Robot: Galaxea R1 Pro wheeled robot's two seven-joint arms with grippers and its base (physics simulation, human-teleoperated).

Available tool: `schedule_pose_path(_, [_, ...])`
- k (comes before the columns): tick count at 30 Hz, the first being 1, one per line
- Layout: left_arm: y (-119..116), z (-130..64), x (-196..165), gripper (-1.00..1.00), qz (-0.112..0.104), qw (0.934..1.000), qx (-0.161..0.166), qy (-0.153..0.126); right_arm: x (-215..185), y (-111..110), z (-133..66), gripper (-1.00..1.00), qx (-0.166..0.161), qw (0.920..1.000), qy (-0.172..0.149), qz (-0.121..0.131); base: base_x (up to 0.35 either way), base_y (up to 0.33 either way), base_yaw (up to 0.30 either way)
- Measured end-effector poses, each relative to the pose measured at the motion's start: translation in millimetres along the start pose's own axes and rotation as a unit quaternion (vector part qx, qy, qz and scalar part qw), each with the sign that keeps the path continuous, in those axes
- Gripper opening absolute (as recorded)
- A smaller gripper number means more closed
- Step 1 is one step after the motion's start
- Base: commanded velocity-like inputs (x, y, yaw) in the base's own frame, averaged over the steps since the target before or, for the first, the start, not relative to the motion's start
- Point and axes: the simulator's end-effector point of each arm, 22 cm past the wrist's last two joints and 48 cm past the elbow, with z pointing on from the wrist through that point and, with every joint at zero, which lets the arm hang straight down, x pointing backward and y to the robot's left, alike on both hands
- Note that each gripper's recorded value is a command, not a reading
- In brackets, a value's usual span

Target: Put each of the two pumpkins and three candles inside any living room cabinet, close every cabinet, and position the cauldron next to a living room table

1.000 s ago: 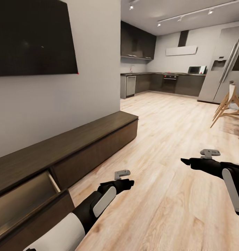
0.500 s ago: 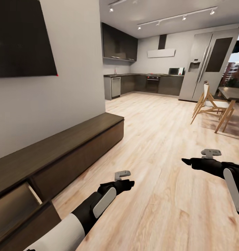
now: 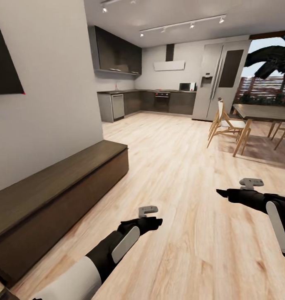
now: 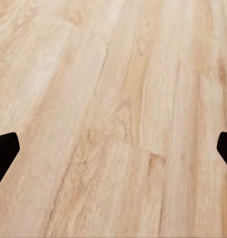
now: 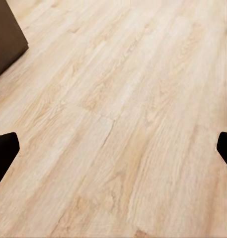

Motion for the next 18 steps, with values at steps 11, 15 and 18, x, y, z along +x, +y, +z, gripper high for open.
schedule_pose_path(11, [4, -0.1, -8, 1.00, -0.012, 0.9997, -0.004, -0.023, -3, -1, -3.3, 1.00, 0.001, 1.0000, -0.004, -0.001, 0.321, -0.131, -0.274])
schedule_pose_path(15, [4, -0.9, -10, 1.00, -0.014, 0.9996, -0.004, -0.025, -4, 0, -4.3, 1.00, 0.000, 1.0000, -0.005, -0.001, 0.324, -0.106, -0.274])
schedule_pose_path(18, [3, -1.6, -10, 1.00, -0.015, 0.9996, -0.003, -0.025, -5, 0, -5.1, 1.00, 0.000, 1.0000, -0.006, -0.001, 0.325, -0.100, -0.274])
